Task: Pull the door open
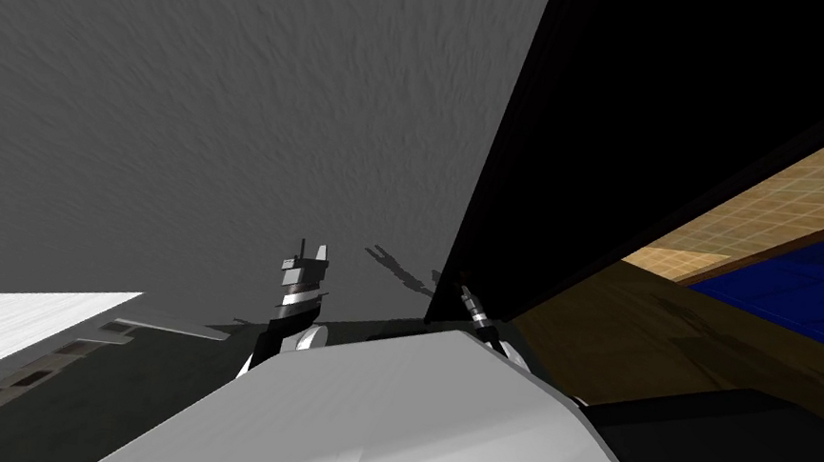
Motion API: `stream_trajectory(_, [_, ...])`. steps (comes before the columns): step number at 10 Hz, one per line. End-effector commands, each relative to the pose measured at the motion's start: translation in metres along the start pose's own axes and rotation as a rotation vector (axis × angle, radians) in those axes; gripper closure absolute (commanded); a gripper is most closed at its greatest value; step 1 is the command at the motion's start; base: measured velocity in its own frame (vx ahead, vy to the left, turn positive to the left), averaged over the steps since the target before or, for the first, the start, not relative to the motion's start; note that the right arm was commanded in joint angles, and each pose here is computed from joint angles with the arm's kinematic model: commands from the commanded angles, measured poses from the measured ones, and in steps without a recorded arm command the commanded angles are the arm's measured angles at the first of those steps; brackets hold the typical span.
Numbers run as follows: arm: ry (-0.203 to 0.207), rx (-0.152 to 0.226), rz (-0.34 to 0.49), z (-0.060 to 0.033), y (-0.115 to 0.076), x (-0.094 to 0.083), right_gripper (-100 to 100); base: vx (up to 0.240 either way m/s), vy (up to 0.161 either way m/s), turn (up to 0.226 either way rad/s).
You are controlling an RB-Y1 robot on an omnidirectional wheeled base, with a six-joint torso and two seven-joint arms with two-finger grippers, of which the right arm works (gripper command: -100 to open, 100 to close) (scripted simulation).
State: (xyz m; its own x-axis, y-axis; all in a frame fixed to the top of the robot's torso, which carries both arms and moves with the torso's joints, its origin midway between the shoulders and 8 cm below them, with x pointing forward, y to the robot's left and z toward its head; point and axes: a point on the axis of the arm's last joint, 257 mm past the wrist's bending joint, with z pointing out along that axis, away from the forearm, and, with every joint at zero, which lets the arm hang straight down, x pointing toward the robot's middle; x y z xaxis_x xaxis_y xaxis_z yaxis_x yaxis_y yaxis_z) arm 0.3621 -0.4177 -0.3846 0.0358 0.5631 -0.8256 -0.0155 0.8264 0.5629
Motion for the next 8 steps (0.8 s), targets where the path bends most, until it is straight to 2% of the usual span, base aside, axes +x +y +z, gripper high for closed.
stream_trajectory(1, [-0.006, 0.004, 0.043, 0.0016, 0.0002, -0.0002, -100, -0.046, -0.019, 0.039])
stream_trajectory(7, [-0.038, 0.019, 0.233, 0.0096, 0.0014, -0.0012, -100, -0.032, -0.017, 0.040])
stream_trajectory(8, [-0.038, 0.019, 0.240, 0.0096, 0.0014, -0.0012, -100, -0.034, -0.019, 0.015])
